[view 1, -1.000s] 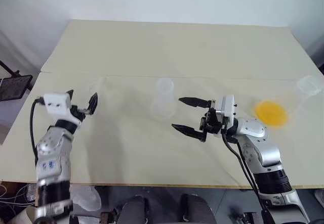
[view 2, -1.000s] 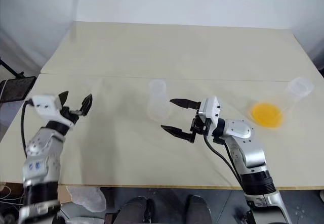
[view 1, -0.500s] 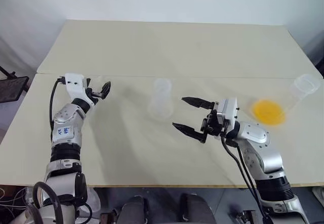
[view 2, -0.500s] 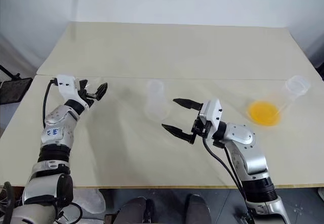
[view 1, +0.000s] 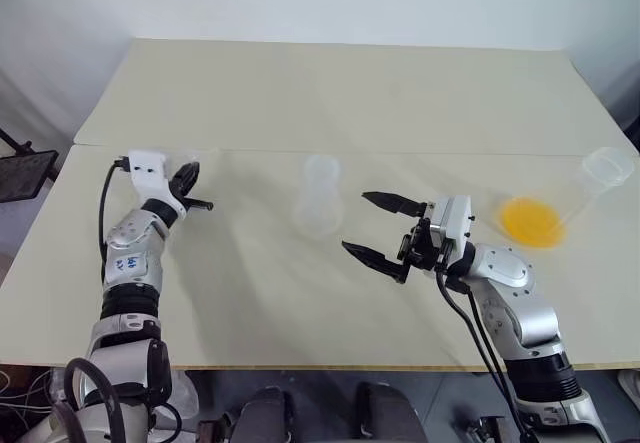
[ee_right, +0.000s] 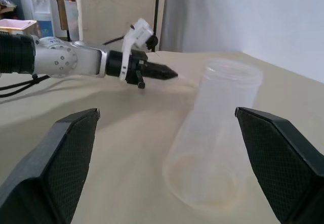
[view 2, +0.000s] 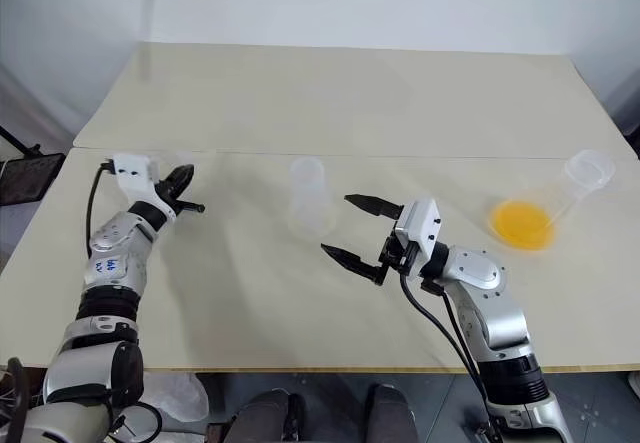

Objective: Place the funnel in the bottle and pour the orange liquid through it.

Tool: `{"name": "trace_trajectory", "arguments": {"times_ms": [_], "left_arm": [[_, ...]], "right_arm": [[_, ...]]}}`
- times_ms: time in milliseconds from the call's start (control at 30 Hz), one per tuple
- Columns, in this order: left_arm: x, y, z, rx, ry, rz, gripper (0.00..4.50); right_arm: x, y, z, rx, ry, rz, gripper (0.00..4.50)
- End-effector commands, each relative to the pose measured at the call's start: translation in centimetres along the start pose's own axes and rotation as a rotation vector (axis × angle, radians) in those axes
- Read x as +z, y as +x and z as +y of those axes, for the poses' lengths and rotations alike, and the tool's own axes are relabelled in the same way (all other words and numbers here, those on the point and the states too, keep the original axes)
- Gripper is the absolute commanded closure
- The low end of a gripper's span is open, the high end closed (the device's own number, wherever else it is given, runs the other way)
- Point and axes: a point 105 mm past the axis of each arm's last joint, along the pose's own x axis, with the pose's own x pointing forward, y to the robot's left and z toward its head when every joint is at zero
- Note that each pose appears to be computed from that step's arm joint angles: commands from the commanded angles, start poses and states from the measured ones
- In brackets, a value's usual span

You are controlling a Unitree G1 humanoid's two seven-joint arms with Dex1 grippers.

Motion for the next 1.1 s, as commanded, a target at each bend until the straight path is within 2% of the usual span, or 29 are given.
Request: {"name": "trace_trajectory", "arguments": {"times_ms": [33, 133, 267, 300, 367, 433, 600, 733, 900, 1100], "left_arm": [[3.7, -0.7, 0.0, -0.06, 0.052, -0.14, 4.49], [6.1, -1.4, -1.1, -0.167, 0.119, -0.215, 4.49], [9.7, -2.5, -4.7, -0.43, 0.281, -0.279, 4.49], [10.0, -2.6, -5.1, -0.456, 0.292, -0.282, 4.49], [11.8, -3.5, -7.7, -0.692, 0.45, -0.266, 4.49], [12.7, -4.0, -9.3, -0.848, 0.578, -0.224, 4.49], [15.1, -3.2, -12.0, -1.038, 0.746, -0.216, 4.49], [15.6, -2.6, -13.1, -1.098, 0.802, -0.232, 4.49], [13.8, -1.8, -13.5, -1.153, 0.94, -0.168, 4.49], [13.8, -1.0, -14.1, -1.153, 1.004, -0.172, 4.49]], "right_arm": [[1.3, -0.4, -0.1, -0.023, -0.051, -0.038, 0.0], [1.2, -0.9, -0.1, -0.042, -0.058, -0.029, 0.0], [1.3, -1.9, -0.4, -0.079, -0.073, -0.006, 0.0], [1.3, -2.0, -0.5, -0.083, -0.075, -0.004, 0.0], [1.4, -3.2, -0.9, -0.123, -0.082, 0.021, 0.0], [1.4, -4.2, -1.1, -0.155, -0.088, 0.044, 0.0], [1.4, -6.1, -1.4, -0.226, -0.093, 0.084, 0.0], [1.4, -6.4, -1.2, -0.245, -0.09, 0.089, 0.0], [1.6, -6.0, -0.7, -0.255, -0.086, 0.079, 0.0], [1.6, -5.9, -0.3, -0.271, -0.081, 0.075, 0.0]]}}
